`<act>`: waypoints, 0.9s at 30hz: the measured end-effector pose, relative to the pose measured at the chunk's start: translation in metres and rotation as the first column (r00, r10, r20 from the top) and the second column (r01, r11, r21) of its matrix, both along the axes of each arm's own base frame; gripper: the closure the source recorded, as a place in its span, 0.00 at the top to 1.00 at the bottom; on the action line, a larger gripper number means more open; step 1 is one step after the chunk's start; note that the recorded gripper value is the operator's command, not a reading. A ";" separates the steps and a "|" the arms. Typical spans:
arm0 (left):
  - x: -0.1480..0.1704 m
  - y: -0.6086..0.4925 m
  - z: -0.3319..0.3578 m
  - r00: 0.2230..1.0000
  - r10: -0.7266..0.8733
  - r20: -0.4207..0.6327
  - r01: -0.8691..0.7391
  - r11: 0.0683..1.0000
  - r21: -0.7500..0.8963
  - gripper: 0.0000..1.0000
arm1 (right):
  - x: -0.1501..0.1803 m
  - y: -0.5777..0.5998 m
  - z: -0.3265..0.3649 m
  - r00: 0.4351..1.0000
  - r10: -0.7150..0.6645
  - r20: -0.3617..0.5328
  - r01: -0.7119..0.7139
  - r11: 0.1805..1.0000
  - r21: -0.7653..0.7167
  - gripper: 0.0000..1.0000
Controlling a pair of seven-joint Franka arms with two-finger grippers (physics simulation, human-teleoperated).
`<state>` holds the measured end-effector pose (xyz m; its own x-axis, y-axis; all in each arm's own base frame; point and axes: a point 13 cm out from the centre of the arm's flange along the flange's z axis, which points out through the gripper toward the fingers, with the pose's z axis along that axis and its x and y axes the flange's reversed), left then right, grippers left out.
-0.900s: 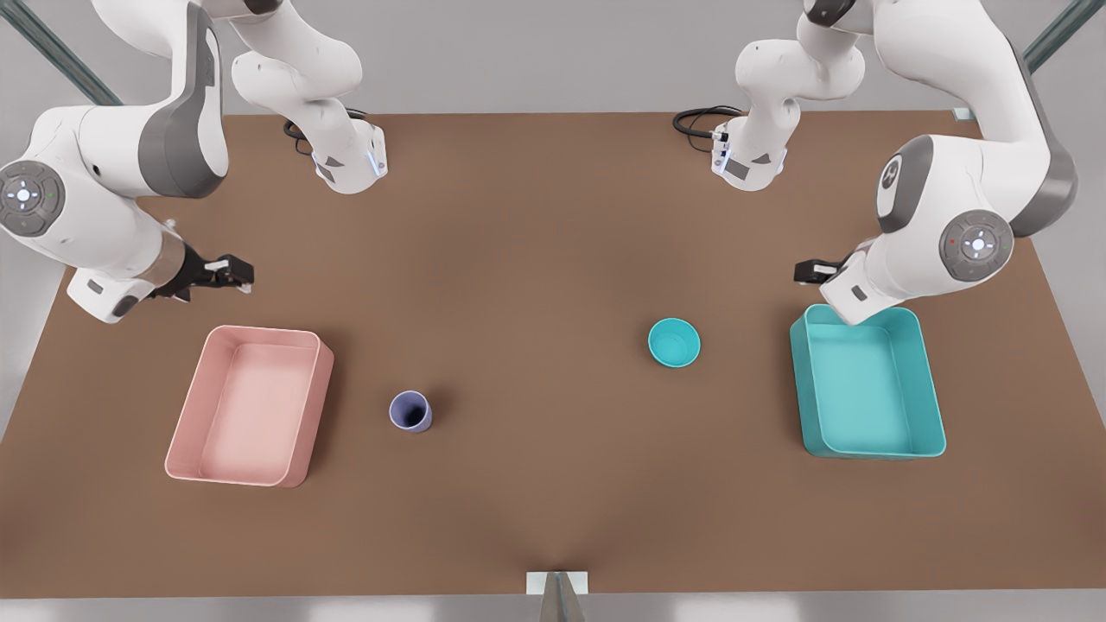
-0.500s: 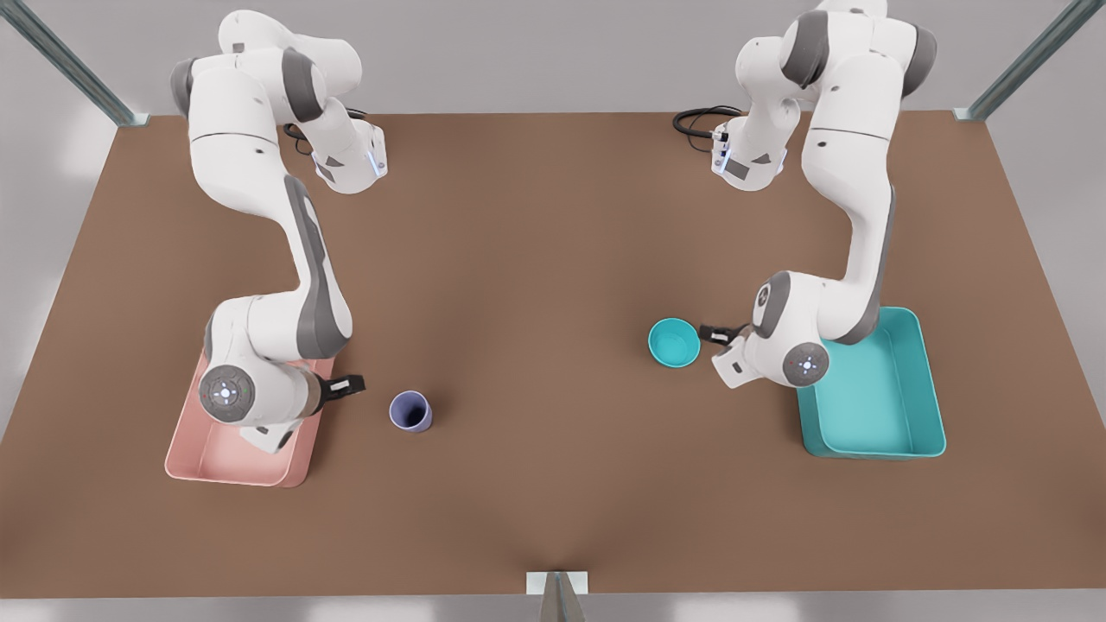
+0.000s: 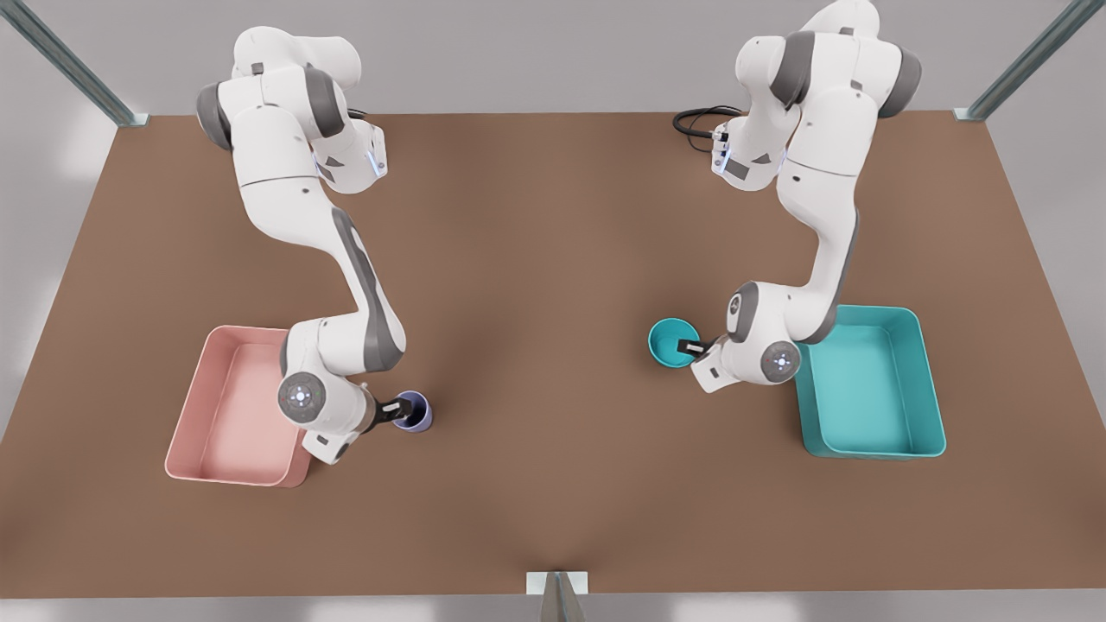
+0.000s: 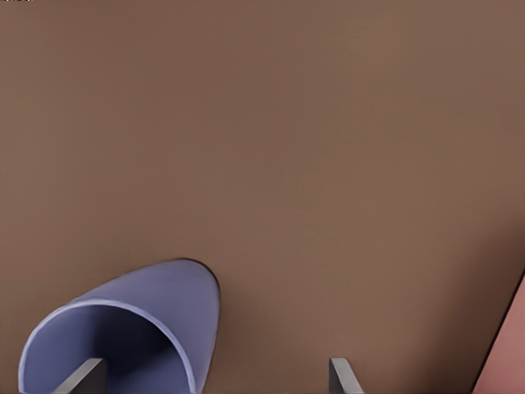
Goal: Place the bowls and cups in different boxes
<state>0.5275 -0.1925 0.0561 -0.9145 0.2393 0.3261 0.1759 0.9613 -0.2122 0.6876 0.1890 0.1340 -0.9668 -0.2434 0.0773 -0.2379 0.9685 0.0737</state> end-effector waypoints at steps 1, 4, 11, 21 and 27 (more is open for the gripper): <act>0.000 0.000 -0.001 1.000 -0.004 -0.001 0.004 1.000 -0.002 0.38 | 0.001 -0.002 -0.002 1.000 -0.007 0.004 0.007 1.000 0.000 1.00; 0.000 -0.003 -0.001 1.000 -0.002 -0.002 0.002 1.000 -0.014 0.21 | 0.001 -0.008 -0.014 1.000 -0.022 0.001 0.022 1.000 -0.004 1.00; 0.006 -0.006 0.028 1.000 0.002 -0.007 -0.002 0.999 -0.044 0.21 | -0.007 -0.004 -0.031 1.000 -0.024 -0.011 0.024 1.000 -0.013 1.00; 0.073 0.305 0.172 0.936 0.302 0.182 -0.328 0.934 0.139 0.21 | -0.011 0.002 -0.043 1.000 -0.013 -0.022 0.013 1.000 -0.020 0.21; 0.046 0.366 0.099 0.945 0.312 0.097 -0.326 0.921 0.212 0.21 | 0.001 0.001 -0.018 1.000 -0.009 0.015 0.009 1.000 -0.005 0.21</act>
<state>0.5737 0.1734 0.1547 -0.9500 -0.1402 0.2789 -0.1419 0.9898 0.0142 0.6884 0.1900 0.1160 -0.9702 -0.2339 0.0638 -0.2298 0.9710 0.0654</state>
